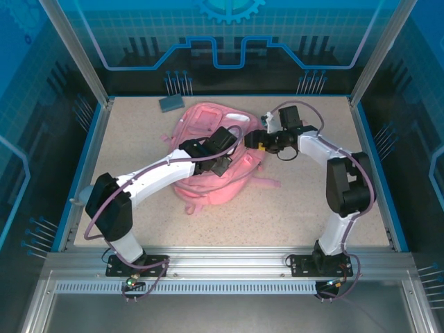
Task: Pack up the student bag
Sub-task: Unzip the student bag at the top-center of the table.
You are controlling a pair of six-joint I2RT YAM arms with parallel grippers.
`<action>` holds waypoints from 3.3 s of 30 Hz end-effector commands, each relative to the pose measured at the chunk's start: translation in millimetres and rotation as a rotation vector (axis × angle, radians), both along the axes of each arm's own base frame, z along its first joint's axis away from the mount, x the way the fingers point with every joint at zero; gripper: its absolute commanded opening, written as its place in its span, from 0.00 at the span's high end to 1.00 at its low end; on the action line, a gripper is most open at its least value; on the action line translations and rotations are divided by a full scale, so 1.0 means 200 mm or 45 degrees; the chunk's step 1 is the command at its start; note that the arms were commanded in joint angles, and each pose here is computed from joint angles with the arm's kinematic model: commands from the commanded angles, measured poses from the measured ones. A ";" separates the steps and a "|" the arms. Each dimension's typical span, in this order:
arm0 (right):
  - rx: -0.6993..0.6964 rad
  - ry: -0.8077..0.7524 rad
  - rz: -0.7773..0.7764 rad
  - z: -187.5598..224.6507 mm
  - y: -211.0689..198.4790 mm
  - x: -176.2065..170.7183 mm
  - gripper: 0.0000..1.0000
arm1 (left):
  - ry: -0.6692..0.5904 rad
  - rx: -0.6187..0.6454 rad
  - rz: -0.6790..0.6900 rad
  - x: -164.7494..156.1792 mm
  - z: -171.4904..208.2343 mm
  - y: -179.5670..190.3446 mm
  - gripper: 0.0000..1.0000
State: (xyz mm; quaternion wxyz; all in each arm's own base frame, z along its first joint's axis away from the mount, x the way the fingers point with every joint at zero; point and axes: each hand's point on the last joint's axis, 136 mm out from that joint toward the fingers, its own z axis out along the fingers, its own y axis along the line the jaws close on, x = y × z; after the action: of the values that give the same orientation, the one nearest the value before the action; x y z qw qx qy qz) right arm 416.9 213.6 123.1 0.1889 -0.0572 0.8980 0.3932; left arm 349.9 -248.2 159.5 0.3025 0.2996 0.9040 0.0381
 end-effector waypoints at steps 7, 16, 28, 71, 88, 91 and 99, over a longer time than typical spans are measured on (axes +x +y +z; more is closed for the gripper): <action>0.050 0.066 0.001 -0.08 0.06 0.03 0.04 | -0.087 -0.172 -0.005 0.04 0.16 -0.08 0.99; 0.254 0.088 0.082 -0.01 0.14 0.01 0.08 | -0.076 -0.177 0.021 0.05 0.14 -0.07 0.98; 0.284 0.070 0.040 0.02 0.06 -0.07 0.29 | -0.044 -0.160 0.038 0.04 0.09 -0.06 0.98; 0.094 0.053 0.028 -0.05 -0.05 -0.15 0.91 | -0.030 -0.157 0.041 0.04 0.07 -0.06 0.99; 0.055 0.017 0.234 0.07 0.14 -0.44 1.00 | -0.041 -0.276 0.145 0.10 0.07 -0.12 1.00; 0.114 0.053 0.279 0.07 0.23 -0.54 1.00 | -0.037 -0.364 0.163 0.13 0.08 -0.18 1.00; 0.110 0.096 0.269 0.01 0.29 -0.66 0.97 | -0.061 -0.445 0.159 0.17 0.13 -0.22 1.00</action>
State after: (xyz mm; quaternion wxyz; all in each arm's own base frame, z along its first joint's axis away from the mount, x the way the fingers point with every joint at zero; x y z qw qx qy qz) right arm 299.5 262.0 112.7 0.1219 -0.1204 0.8883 0.4260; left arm 355.1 -263.4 143.7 0.2927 0.2235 0.9295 -0.0201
